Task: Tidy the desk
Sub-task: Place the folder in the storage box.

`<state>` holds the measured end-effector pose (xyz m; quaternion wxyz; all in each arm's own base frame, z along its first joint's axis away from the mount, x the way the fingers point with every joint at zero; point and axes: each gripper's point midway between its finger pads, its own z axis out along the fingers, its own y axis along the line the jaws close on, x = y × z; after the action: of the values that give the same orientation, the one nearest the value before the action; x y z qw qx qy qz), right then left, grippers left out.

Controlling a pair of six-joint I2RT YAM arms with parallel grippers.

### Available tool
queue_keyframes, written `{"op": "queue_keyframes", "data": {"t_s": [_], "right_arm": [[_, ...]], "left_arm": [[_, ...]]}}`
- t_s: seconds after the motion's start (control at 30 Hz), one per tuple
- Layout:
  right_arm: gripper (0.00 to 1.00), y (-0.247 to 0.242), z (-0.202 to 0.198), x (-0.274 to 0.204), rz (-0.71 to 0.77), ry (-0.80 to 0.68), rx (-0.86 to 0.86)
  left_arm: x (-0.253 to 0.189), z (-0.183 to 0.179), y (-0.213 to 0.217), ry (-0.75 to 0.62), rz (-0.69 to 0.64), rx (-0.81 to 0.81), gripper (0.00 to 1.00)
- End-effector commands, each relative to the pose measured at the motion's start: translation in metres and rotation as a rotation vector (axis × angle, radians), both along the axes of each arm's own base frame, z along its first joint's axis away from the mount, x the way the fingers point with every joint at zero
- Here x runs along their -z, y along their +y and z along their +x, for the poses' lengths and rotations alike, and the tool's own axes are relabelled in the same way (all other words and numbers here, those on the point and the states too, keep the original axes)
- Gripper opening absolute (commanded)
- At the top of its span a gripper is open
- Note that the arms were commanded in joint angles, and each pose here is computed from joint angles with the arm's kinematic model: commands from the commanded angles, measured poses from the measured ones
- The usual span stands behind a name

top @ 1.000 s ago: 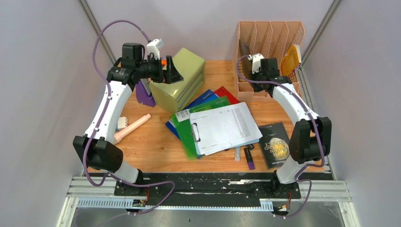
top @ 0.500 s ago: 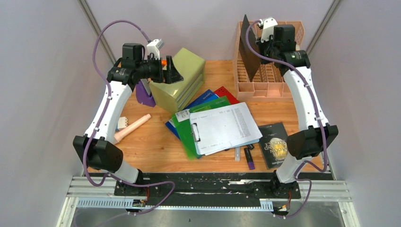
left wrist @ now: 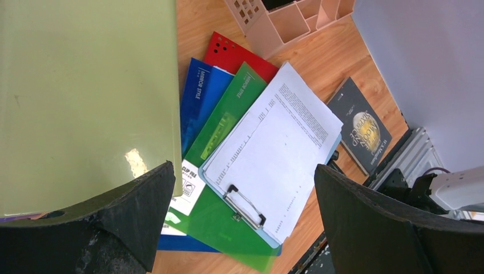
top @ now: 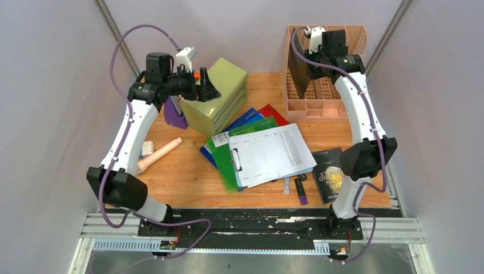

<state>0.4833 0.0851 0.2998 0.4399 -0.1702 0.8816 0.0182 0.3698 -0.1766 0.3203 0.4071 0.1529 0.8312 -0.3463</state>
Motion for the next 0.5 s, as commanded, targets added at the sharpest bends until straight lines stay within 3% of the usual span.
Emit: {"op": "queue_keyframes", "data": {"t_s": [0.0,0.47], "right_arm": [[0.14,0.005,0.018,-0.025,0.073,-0.065,0.03],[0.36,0.023,0.038,-0.027,0.221,-0.057,0.031]], "left_arm": [[-0.019,-0.004,-0.002,-0.064,-0.023,0.009,1.0],[-0.019,-0.004,0.0,-0.07,-0.014,0.003,1.0]]}}
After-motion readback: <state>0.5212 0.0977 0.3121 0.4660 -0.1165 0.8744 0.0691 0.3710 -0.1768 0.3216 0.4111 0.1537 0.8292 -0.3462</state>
